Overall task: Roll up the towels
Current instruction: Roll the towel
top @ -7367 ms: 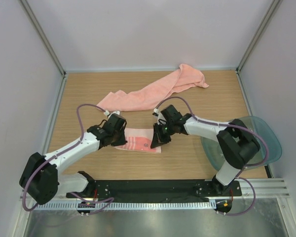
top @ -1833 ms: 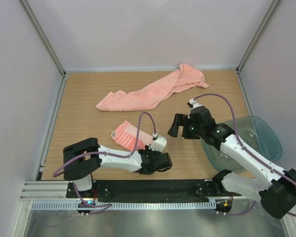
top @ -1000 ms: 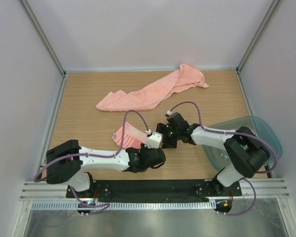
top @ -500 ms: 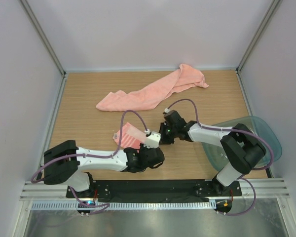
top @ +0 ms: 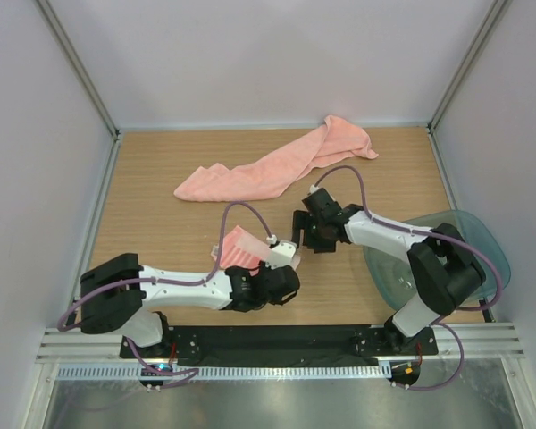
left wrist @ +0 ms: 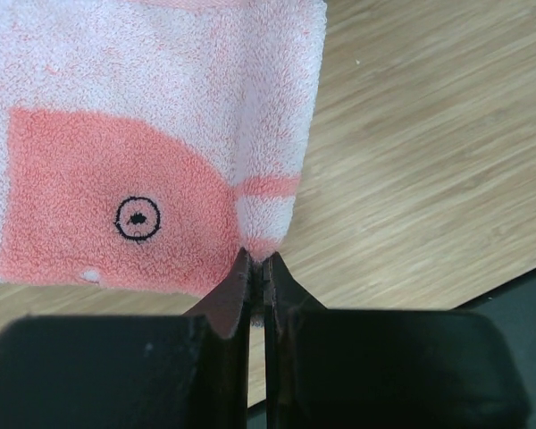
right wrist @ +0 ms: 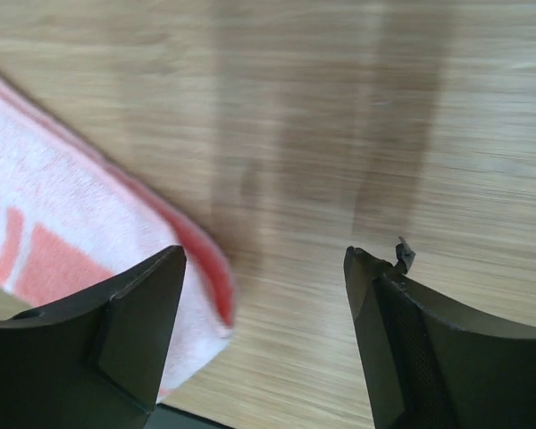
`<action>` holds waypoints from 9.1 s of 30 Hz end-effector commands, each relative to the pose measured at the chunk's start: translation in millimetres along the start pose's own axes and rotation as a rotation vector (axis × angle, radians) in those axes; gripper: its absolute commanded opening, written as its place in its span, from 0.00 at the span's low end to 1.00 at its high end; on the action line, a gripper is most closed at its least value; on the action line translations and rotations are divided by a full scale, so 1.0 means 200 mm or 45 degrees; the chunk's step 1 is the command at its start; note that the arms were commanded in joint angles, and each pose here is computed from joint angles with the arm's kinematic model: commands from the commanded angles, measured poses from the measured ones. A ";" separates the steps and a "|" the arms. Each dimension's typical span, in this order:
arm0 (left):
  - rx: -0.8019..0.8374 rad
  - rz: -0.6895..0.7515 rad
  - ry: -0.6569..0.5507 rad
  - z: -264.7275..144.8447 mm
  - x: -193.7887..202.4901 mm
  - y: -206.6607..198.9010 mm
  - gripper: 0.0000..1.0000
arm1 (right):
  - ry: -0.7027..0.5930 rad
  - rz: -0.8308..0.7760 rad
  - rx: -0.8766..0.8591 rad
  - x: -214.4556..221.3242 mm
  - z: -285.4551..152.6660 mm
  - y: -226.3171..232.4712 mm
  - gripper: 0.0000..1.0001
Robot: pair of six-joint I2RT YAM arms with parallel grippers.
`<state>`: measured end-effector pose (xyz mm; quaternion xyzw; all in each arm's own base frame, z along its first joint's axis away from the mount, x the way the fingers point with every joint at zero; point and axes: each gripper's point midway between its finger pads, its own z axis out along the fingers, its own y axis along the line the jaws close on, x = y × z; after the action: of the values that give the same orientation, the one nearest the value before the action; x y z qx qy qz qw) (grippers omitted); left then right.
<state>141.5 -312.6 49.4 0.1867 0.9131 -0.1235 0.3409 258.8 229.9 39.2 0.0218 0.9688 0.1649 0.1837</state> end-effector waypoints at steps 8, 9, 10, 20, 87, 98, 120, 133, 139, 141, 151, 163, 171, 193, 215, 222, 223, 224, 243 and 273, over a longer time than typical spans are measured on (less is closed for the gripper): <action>0.185 -0.178 0.053 0.01 -0.11 -0.21 0.00 | -0.332 -0.054 0.182 -0.30 -0.46 -0.17 0.82; 0.207 -0.211 0.076 0.01 -0.11 -0.23 0.00 | -0.335 -0.056 0.167 -0.30 -0.48 -0.16 0.82; 0.207 -0.240 0.080 0.01 -0.12 -0.21 0.00 | -0.351 -0.060 0.135 -0.30 -0.51 -0.14 0.82; 0.275 -0.587 0.159 -0.01 -0.14 -0.07 0.00 | -0.274 -0.118 -0.334 -0.15 -0.54 0.12 0.81; 0.104 -1.113 0.437 0.19 0.01 0.63 0.00 | -0.125 -0.332 -1.080 0.03 -0.31 0.80 0.44; 0.096 -1.106 0.461 0.20 0.04 0.65 0.00 | -0.043 -0.198 -1.033 -0.03 0.06 0.80 0.37; 0.071 -1.142 0.524 0.17 0.17 0.68 0.00 | -0.134 -0.080 -0.856 -0.25 0.28 0.47 0.34; 0.120 -1.181 0.488 0.15 0.11 0.65 0.00 | -0.289 -0.015 -0.612 -0.51 -0.18 0.23 0.41; 0.138 -1.196 0.474 0.15 0.10 0.64 0.00 | -0.136 0.117 -0.814 -0.12 -0.19 0.28 0.50; 0.151 -1.199 0.471 0.14 0.09 0.63 0.00 | -0.115 0.097 -0.836 -0.02 -0.17 0.30 0.59; 0.163 -1.205 0.483 0.13 0.13 0.63 0.00 | -0.013 0.086 -0.849 0.14 0.04 0.44 0.72; 0.196 -1.204 0.495 0.13 0.14 0.61 0.00 | 0.020 0.107 -0.826 0.15 0.26 0.51 0.63; 0.210 -1.200 0.504 0.13 0.15 0.60 0.00 | 0.018 0.092 -0.841 0.16 0.27 0.54 0.39; -0.167 -0.787 0.220 -0.22 -0.02 0.82 0.35 | 0.110 0.033 -0.580 0.16 0.23 0.45 0.18; -0.373 0.309 -0.103 -0.13 -0.24 0.15 0.58 | 0.173 -0.054 -0.530 0.15 0.03 0.49 0.18; -0.386 0.372 -0.003 0.00 -0.09 0.13 0.60 | 0.177 -0.055 -0.537 0.16 0.03 0.49 0.18; -0.367 0.380 -0.001 0.02 -0.08 0.11 0.61 | 0.178 -0.057 -0.538 0.16 0.03 0.49 0.18; -0.356 0.386 0.007 0.03 -0.07 0.11 0.61 | 0.181 -0.053 -0.537 0.16 0.03 0.49 0.18; -0.283 0.248 0.094 0.12 0.14 0.26 0.48 | 0.181 -0.059 -0.537 0.16 0.02 0.49 0.18; 0.100 -0.074 0.066 -0.02 0.09 0.17 0.13 | 0.169 -0.073 -0.310 0.02 0.05 0.22 0.48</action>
<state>146.6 -273.5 35.3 0.1846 0.9201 -0.1483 0.3121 236.7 283.8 26.7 -0.0346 0.9528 0.2897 0.0834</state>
